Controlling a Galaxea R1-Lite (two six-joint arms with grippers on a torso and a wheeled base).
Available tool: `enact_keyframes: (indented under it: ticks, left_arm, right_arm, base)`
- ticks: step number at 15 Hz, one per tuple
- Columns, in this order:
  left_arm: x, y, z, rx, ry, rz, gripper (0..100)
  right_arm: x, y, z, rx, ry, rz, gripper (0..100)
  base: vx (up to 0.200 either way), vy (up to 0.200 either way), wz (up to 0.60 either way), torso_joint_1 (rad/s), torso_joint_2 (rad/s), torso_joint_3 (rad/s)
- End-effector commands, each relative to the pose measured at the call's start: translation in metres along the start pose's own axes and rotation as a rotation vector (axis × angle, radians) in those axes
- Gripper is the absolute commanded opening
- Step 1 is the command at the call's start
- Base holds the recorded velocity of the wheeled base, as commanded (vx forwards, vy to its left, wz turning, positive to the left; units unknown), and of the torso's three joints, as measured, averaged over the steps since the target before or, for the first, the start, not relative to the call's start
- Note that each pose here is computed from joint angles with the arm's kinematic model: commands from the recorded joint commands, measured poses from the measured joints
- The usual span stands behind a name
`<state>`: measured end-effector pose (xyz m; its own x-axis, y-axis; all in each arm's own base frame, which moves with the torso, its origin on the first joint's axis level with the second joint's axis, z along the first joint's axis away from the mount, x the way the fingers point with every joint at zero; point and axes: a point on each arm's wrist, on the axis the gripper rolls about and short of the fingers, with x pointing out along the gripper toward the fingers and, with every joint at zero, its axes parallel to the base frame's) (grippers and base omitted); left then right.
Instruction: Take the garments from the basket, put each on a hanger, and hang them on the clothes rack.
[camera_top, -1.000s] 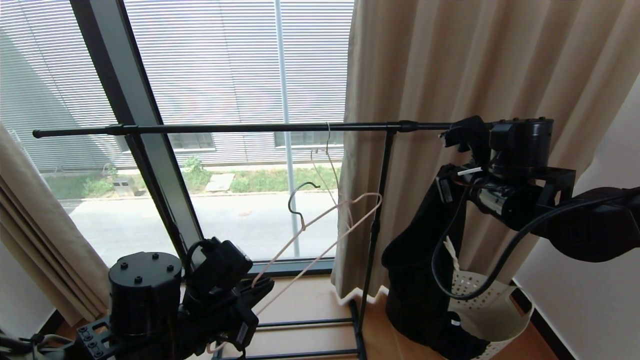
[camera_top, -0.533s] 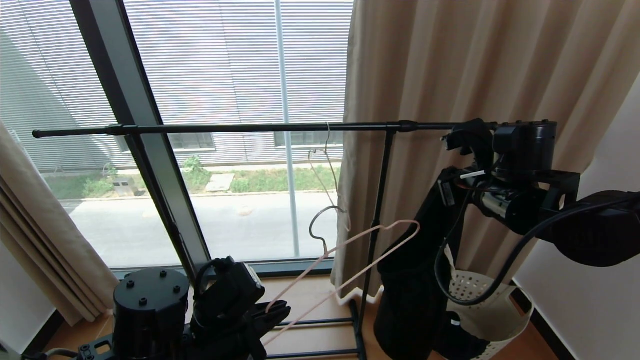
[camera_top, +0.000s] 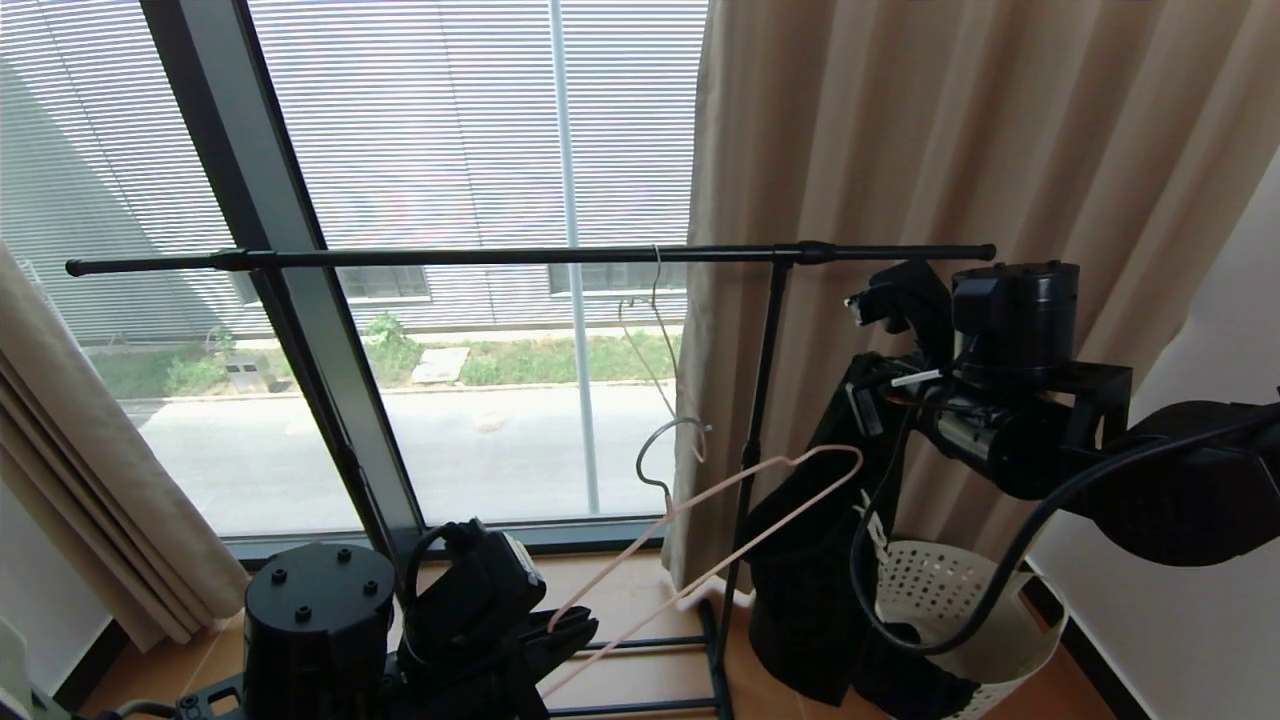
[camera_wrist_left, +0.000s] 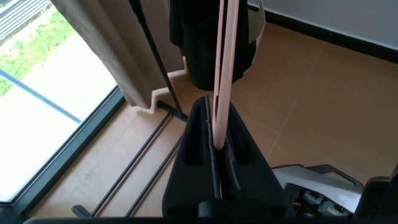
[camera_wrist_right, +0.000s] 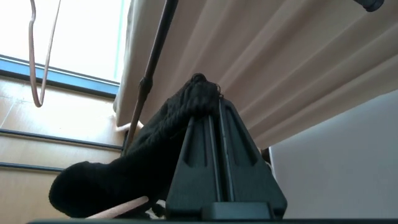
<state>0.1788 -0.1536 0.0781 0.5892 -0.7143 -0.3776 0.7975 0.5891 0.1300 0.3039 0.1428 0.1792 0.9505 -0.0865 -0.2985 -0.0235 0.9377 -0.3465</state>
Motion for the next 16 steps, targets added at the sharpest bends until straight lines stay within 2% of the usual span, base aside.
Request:
enact_keyframes:
  ticks: [1,10,16]
  left_arm:
    - [0.007,0.001,-0.003,-0.017,0.004,0.003,0]
    - [0.014,0.006,0.004,-0.044,-0.026,0.086,0]
    - [0.016,0.008,0.006,-0.066,-0.033,0.096,0]
  right_arm:
    - [-0.004,0.009,-0.001,-0.015,-0.001,0.027,0]
    - [-0.017,0.024,-0.006,-0.043,0.002,0.058,0]
    - [-0.034,0.046,-0.006,-0.073,-0.017,0.116,0]
  base:
    - [0.000,0.000,0.00,0.000,0.00,0.000]
    - [0.000,0.000,0.00,0.000,0.00,0.000]
    - [0.000,0.000,0.00,0.000,0.00,0.000]
